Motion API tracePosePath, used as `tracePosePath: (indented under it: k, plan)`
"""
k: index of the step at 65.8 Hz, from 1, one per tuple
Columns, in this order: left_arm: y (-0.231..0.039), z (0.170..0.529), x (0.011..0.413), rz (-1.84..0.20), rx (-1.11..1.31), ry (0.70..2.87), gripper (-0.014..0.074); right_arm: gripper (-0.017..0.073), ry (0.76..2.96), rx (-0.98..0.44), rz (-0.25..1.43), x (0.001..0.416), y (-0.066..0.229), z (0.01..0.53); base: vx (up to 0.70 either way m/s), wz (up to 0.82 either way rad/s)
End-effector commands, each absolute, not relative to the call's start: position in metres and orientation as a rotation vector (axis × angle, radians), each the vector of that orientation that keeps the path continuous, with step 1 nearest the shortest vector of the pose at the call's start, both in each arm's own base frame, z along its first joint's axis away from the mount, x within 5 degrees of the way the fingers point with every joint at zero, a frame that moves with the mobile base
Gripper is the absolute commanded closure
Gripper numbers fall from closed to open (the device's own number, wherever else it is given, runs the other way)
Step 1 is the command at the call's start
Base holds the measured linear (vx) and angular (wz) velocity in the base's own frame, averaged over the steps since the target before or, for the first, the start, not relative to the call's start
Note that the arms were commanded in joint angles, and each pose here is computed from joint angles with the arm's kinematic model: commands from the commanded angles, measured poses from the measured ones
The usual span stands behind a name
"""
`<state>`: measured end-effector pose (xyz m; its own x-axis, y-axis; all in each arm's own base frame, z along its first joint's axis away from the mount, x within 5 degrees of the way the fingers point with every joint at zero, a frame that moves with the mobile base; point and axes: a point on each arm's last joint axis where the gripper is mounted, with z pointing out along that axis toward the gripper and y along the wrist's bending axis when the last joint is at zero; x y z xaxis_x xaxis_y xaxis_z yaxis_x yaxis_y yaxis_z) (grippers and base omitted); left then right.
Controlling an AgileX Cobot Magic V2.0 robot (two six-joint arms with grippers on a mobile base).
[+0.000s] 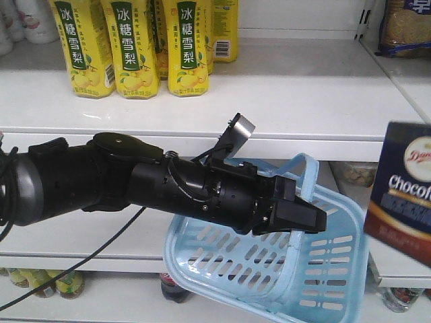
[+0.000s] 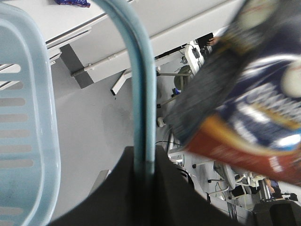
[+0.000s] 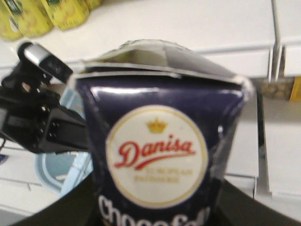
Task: Left arm holds basket, right arm returns cookies
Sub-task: 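Lift the Chocofello box out of the basket with the right gripper, then place the Chocofello box upright on the upper shelf with the right gripper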
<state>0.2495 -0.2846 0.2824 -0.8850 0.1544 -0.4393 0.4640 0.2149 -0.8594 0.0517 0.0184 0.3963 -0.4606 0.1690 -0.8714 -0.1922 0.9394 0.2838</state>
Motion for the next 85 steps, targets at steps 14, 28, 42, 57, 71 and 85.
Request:
tracePosePath:
  k: [14, 28, 42, 57, 71, 85]
  plan:
    - [-0.279, 0.325, 0.251, -1.790, 0.509, 2.053, 0.0600, 0.0328, 1.614, -0.079, 0.249, 0.100, 0.022, 0.452, 0.00, 0.00]
    - [-0.279, 0.325, 0.251, -1.790, 0.509, 2.053, 0.0600, 0.0328, 1.603, -0.197, 0.084, 0.176, 0.043, 0.440, 0.00, 0.00]
    - [-0.279, 0.325, 0.251, -1.790, 0.509, 2.053, 0.0600, 0.0328, 1.673, -0.155, 0.000, 0.241, 0.056, 0.424, 0.00, 0.00]
    - [-0.279, 0.325, 0.251, -1.790, 0.509, 2.053, 0.0600, 0.0328, 1.683, -0.030, -0.100, 0.281, 0.056, 0.414, 0.00, 0.00]
    - [-0.279, 0.325, 0.251, -1.790, 0.509, 2.053, 0.0600, 0.0326, 1.721, 0.062, -0.115, 0.303, 0.057, 0.394, 0.00, 0.00]
    - [-0.279, 0.325, 0.251, -1.790, 0.509, 2.053, 0.0600, 0.0313, 1.766, 0.044, -0.152, 0.317, 0.061, 0.377, 0.00, 0.00]
